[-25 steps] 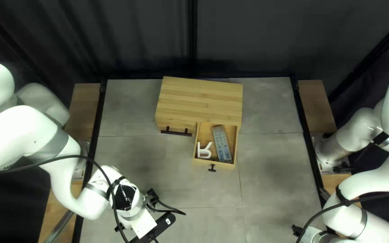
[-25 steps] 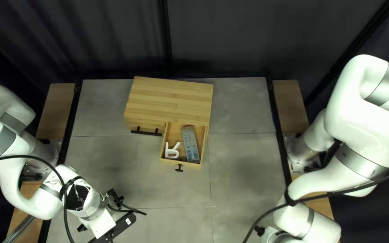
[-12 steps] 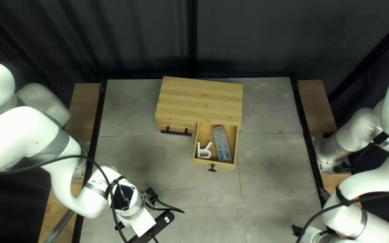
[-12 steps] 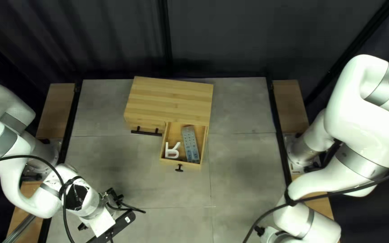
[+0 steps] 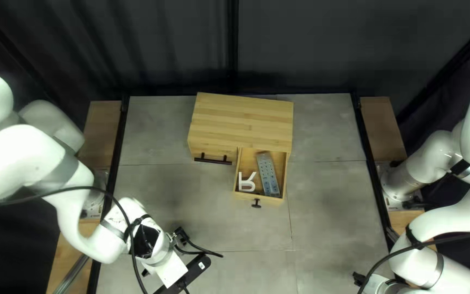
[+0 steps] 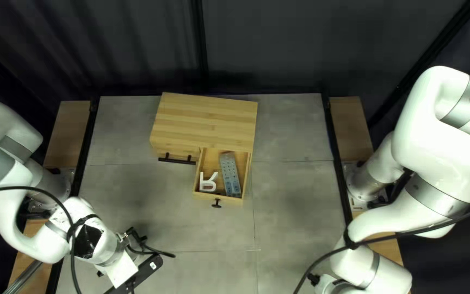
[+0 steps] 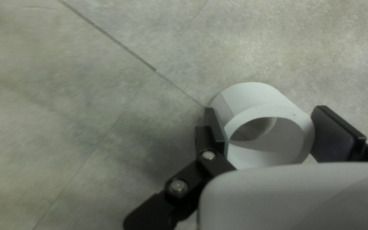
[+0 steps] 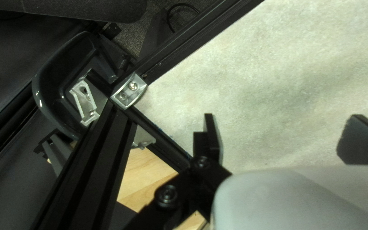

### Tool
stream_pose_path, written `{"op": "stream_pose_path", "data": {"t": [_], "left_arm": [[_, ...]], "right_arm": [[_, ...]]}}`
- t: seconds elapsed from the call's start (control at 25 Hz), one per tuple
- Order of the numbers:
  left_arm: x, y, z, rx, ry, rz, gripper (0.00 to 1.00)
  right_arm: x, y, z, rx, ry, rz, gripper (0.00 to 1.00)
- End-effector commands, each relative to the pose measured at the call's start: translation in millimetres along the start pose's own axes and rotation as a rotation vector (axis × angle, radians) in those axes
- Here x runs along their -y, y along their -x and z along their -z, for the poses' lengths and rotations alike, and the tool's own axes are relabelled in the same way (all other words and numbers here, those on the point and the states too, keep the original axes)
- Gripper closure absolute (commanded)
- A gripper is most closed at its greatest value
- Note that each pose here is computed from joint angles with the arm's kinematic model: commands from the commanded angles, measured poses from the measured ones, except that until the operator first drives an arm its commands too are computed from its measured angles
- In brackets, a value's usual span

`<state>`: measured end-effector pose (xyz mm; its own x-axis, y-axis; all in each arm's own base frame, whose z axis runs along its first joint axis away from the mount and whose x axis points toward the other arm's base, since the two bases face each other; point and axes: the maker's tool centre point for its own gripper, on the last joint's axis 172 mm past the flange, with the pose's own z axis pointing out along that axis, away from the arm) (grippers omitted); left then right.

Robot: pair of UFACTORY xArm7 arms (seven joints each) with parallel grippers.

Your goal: Open drawers and place objects into drawer and close

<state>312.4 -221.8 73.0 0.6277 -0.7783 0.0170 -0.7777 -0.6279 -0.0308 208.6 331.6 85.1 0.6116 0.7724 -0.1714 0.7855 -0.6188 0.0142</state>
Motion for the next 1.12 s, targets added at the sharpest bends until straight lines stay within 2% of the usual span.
{"op": "stream_pose_path", "data": {"t": [0.04, 0.36, 0.48, 0.6, 0.84, 1.12], "left_arm": [[36, 14, 39, -0.003, -0.079, -0.011, 1.00], [131, 36, 132, 0.027, -0.236, -0.100, 1.00], [165, 33, 157, 0.043, -0.270, -0.128, 1.00], [194, 25, 166, 0.058, -0.282, -0.150, 1.00], [241, 15, 163, 0.083, -0.287, -0.175, 1.00], [275, 21, 167, 0.119, -0.289, -0.217, 1.00]], "right_arm": [[0, 0, 0, 0.000, 0.000, 0.000, 0.00], [0, 0, 0, 0.000, 0.000, 0.000, 0.00], [0, 0, 0, 0.000, 0.000, 0.000, 0.00], [0, 0, 0, 0.000, 0.000, 0.000, 0.00], [0, 0, 0, 0.000, 0.000, 0.000, 0.00], [0, 0, 0, 0.000, 0.000, 0.000, 0.00]]}}
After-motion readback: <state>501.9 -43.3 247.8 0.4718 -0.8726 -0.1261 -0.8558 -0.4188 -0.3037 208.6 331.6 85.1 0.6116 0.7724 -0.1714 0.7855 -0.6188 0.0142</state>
